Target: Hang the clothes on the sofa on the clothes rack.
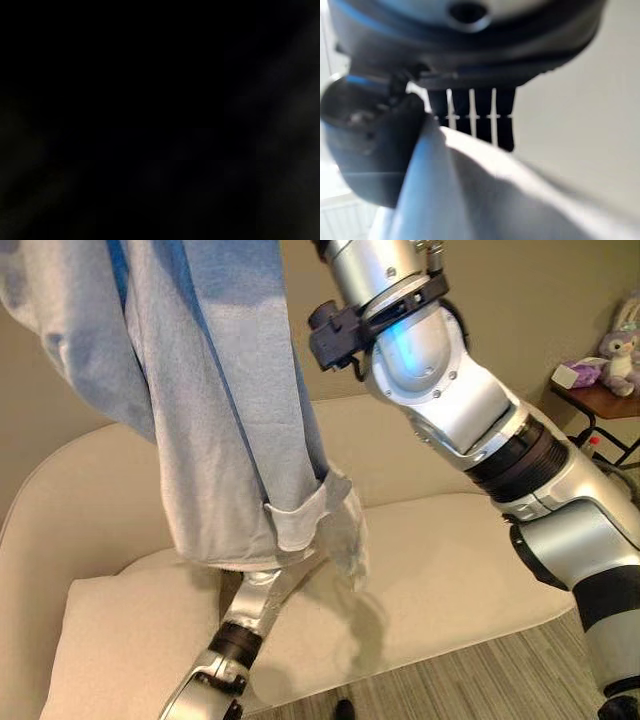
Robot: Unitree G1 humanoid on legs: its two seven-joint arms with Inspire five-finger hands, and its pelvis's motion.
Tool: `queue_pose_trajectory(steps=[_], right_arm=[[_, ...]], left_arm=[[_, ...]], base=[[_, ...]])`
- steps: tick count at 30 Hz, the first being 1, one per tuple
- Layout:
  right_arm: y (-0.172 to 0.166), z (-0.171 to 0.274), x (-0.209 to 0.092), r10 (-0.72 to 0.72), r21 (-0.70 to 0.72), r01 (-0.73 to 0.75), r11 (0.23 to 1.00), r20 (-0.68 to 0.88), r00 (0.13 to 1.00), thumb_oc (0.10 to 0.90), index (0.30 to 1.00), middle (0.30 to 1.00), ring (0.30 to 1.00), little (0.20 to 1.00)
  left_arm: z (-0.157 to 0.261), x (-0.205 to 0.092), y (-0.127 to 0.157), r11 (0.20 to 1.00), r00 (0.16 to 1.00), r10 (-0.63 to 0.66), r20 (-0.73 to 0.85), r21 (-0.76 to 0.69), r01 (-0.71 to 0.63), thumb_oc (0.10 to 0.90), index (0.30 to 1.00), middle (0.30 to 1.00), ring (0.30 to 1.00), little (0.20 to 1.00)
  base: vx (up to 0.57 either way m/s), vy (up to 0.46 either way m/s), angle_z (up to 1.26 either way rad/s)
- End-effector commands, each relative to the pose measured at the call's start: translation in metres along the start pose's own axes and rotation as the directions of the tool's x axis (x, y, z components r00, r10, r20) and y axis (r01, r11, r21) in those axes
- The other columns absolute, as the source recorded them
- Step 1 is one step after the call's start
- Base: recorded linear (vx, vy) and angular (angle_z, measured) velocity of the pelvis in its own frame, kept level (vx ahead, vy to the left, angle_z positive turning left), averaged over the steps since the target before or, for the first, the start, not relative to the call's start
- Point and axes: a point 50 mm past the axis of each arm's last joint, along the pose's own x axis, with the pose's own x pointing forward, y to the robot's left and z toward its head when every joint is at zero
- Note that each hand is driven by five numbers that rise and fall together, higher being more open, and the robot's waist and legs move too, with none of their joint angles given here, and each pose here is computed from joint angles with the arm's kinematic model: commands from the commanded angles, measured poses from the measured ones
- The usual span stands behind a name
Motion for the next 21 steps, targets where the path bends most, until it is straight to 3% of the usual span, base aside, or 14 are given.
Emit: queue_pose_trajectory(steps=[1, 2, 3, 5, 9, 12, 14, 16, 17, 18, 21], right_arm=[[-0.063, 0.025, 0.013, -0.215, -0.015, 0.219, 0.976, 0.118, 0.969, 0.4, 0.3, 0.3, 0.3, 0.3], [-0.063, 0.024, 0.012, -0.216, -0.014, 0.219, 0.976, 0.116, 0.969, 0.4, 0.3, 0.3, 0.3, 0.3], [-0.079, 0.024, 0.004, -0.226, -0.071, 0.236, 0.969, 0.117, 0.967, 0.4, 0.3, 0.3, 0.3, 0.3], [-0.087, 0.023, -0.003, -0.225, -0.105, 0.236, 0.966, 0.113, 0.968, 0.4, 0.3, 0.3, 0.3, 0.3], [-0.116, 0.029, -0.032, -0.182, -0.254, 0.208, 0.945, 0.122, 0.976, 0.4, 0.3, 0.3, 0.3, 0.3], [-0.143, 0.063, -0.059, -0.128, -0.441, 0.219, 0.87, 0.228, 0.965, 0.4, 0.3, 0.3, 0.3, 0.3], [-0.151, 0.07, -0.07, -0.131, -0.499, 0.241, 0.833, 0.246, 0.961, 0.4, 0.3, 0.3, 0.3, 0.3], [-0.156, 0.071, -0.086, -0.12, -0.583, 0.237, 0.777, 0.232, 0.965, 0.4, 0.3, 0.3, 0.3, 0.3], [-0.155, 0.07, -0.093, -0.108, -0.616, 0.225, 0.755, 0.222, 0.969, 0.4, 0.3, 0.3, 0.3, 0.3], [-0.155, 0.071, -0.104, -0.074, -0.676, 0.194, 0.71, 0.203, 0.976, 0.4, 0.3, 0.3, 0.3, 0.3], [-0.153, 0.072, -0.117, -0.024, -0.731, 0.143, 0.667, 0.17, 0.985, 0.4, 0.3, 0.3, 0.3, 0.3]], left_arm=[[0.059, 0.006, 0.01, 0.998, 0.946, -0.05, 0.319, -0.021, 0.06, 0.4, 0.3, 0.3, 0.3, 0.3], [0.059, 0.005, 0.01, 0.998, 0.947, -0.051, 0.317, -0.019, 0.06, 0.4, 0.3, 0.3, 0.3, 0.3], [0.066, 0.001, 0.034, 1.0, 0.936, -0.002, 0.351, -0.003, 0.003, 0.4, 0.3, 0.3, 0.3, 0.3], [0.07, -0.002, 0.048, 0.999, 0.928, 0.021, 0.372, 0.018, -0.029, 0.4, 0.3, 0.3, 0.3, 0.3], [0.089, -0.018, 0.104, 0.981, 0.884, 0.126, 0.451, 0.078, -0.18, 0.4, 0.3, 0.3, 0.3, 0.3], [0.116, -0.022, 0.129, 0.954, 0.799, 0.211, 0.563, 0.057, -0.293, 0.4, 0.3, 0.3, 0.3, 0.3], [0.127, -0.019, 0.13, 0.949, 0.765, 0.218, 0.606, 0.052, -0.311, 0.4, 0.3, 0.3, 0.3, 0.3], [0.152, -0.019, 0.135, 0.923, 0.667, 0.232, 0.708, 0.057, -0.381, 0.4, 0.3, 0.3, 0.3, 0.3], [0.168, -0.022, 0.139, 0.903, 0.593, 0.239, 0.769, 0.049, -0.427, 0.4, 0.3, 0.3, 0.3, 0.3], [0.195, -0.029, 0.145, 0.871, 0.455, 0.247, 0.856, 0.009, -0.491, 0.4, 0.3, 0.3, 0.3, 0.3], [0.233, -0.032, 0.137, 0.837, 0.256, 0.191, 0.948, -0.021, -0.546, 0.4, 0.3, 0.3, 0.3, 0.3]], base=[[0.01, -0.036, 0.01], [0.01, -0.032, 0.08], [0.0, -0.027, 0.17], [0.0, -0.021, 0.2], [-0.01, -0.022, 0.09], [-0.15, -0.012, 0.22], [-0.2, 0.032, 0.8], [-0.15, 0.084, 0.92], [-0.05, 0.152, 1.42], [-0.05, 0.19, 1.33], [-0.07, 0.253, 0.57]])
